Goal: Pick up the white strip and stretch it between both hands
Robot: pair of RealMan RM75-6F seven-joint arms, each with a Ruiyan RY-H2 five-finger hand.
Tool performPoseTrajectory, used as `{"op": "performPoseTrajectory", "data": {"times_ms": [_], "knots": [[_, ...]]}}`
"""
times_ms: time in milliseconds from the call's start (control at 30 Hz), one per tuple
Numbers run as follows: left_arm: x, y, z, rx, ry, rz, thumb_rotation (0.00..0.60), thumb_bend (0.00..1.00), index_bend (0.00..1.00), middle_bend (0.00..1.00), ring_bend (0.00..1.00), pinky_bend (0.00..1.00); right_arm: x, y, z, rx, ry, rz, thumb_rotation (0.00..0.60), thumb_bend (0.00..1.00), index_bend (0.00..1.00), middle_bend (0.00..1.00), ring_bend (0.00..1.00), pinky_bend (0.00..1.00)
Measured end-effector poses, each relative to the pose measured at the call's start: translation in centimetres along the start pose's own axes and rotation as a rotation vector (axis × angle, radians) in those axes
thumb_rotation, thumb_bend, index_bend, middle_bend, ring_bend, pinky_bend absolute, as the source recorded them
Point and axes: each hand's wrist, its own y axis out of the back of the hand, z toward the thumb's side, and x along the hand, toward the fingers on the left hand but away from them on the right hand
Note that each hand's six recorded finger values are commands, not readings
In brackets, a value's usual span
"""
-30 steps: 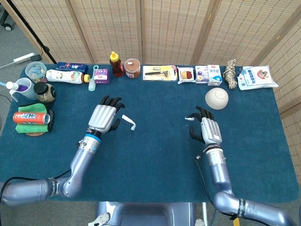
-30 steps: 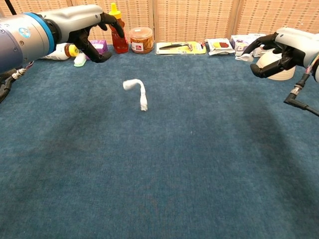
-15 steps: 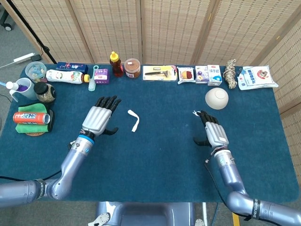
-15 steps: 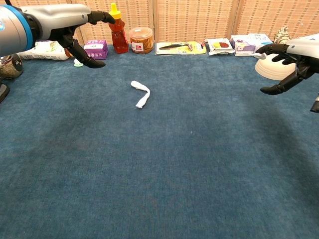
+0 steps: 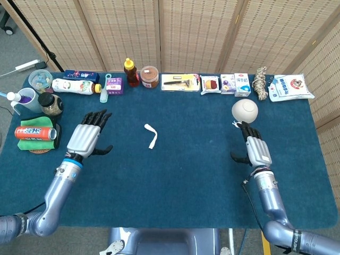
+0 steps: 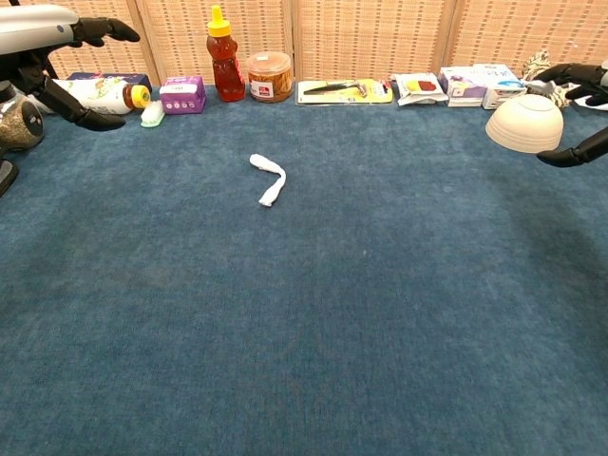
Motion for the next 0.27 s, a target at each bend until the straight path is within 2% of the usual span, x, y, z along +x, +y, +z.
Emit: {"op": "performPoseTrajectory", "data": {"times_ms": [267], "knots": [[0.19, -0.23, -0.17, -0.007, -0.007, -0.002, 0.473, 0.24, 0.00, 0.00, 0.00, 0.00, 0.18, -0.10, -0.04, -0.004, 0.004, -0.006, 0.600, 0.33, 0.00, 0.00, 0.00, 0.00]]}}
